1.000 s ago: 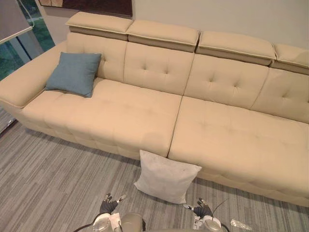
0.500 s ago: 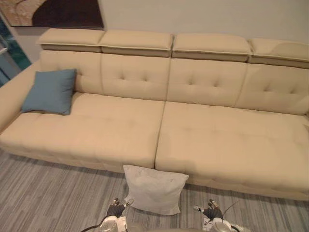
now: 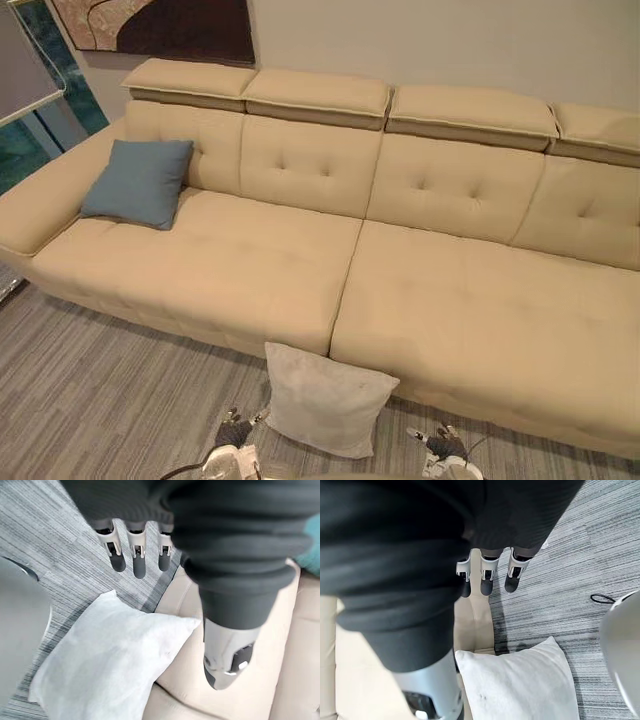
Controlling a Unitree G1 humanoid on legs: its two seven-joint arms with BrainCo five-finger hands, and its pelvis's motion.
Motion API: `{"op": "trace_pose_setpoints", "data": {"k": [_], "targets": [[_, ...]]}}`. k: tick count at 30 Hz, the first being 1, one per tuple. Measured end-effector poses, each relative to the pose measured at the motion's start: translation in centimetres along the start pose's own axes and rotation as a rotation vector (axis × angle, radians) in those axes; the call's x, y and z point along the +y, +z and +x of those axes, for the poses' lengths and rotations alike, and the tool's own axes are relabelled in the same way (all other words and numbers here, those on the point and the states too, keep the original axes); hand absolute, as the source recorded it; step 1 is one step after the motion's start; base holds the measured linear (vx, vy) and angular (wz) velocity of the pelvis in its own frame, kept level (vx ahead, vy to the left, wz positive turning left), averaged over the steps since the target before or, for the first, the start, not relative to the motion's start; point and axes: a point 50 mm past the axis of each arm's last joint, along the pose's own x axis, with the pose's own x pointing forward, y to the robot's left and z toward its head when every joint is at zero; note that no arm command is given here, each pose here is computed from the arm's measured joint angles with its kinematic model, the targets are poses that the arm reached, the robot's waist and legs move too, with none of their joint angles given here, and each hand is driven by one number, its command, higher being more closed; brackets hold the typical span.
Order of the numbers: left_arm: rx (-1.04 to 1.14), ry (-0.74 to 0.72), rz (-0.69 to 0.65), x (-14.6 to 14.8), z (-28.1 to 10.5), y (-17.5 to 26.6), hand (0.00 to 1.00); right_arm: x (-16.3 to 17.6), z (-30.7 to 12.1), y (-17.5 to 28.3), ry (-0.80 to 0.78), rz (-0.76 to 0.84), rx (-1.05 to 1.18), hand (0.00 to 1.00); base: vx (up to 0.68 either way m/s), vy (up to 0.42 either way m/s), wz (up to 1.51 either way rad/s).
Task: Pick up cushions and gather them together orderly.
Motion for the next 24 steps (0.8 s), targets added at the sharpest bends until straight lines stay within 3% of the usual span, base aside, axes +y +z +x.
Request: {"op": "trace_pose_setpoints", "data": {"k": [7, 13, 19, 24], "targets": [[-0.059, 0.008, -0.005, 0.0, 0.7, 2.2, 0.0, -0.3, 0.0, 0.2, -0.031, 0.071, -0.01, 0.0, -0.16, 0.027, 0.3], [-0.156, 0.0, -0.001, -1.1, 1.7, 6.1, 0.0, -0.3, 0.9, 3.1, -0.054, 0.133, -0.079, 0.0, -0.28, 0.062, 0.04], [-0.384, -0.024, 0.055, -2.2, 2.4, 14.9, 0.0, 1.9, 1.9, 10.1, -0.008, 0.208, -0.237, 0.0, -0.28, 0.041, -0.25], [-0.628, -0.07, 0.092, -4.6, 1.0, 24.5, 0.0, 4.2, 1.2, 20.7, 0.048, 0.264, -0.48, 0.0, -0.2, 0.041, -0.28]]}}
